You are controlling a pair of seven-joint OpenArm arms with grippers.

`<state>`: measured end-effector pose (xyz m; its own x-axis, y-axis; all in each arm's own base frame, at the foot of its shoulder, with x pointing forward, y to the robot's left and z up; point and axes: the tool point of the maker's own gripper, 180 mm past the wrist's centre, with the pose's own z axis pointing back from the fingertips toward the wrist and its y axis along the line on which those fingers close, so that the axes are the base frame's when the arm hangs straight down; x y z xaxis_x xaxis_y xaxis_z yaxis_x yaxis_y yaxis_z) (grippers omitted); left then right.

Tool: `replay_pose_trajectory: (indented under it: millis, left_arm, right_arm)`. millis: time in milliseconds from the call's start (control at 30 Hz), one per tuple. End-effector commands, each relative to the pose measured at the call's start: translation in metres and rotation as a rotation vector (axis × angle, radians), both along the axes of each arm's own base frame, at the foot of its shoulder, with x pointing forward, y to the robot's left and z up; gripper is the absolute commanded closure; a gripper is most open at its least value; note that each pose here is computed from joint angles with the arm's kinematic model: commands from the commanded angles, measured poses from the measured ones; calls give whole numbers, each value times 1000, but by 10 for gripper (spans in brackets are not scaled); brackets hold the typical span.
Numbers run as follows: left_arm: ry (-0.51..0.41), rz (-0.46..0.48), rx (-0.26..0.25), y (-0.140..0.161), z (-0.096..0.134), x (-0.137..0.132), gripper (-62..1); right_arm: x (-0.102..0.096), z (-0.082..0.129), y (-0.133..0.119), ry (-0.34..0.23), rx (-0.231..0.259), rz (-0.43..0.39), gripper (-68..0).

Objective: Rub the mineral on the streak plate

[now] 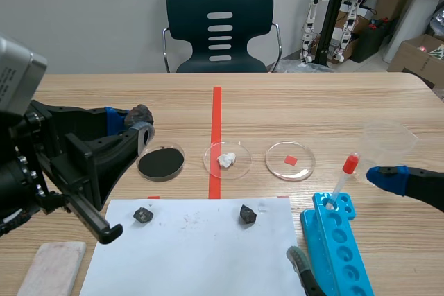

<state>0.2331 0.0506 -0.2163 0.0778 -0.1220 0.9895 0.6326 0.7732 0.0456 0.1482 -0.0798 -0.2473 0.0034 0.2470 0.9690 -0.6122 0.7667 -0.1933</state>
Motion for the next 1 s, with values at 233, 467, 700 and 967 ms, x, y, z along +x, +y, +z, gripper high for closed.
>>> replay_pose_trajectory:
  millis: [233,467,700,967]
  left_arm:
    - [-22,0,-23,-1,7,1,-132]
    - [-26,1,-27,-1,8,1,-132]
    - [-27,2,-29,-1,9,1,-132]
    - [-26,2,-29,-1,9,1,-132]
  right_arm:
    - [5,13,1,-43,20,-3,-679]
    - [5,13,1,-43,20,-3,-679]
    - [5,13,1,-43,21,-3,-679]
    - [5,13,1,-43,21,-3,-679]
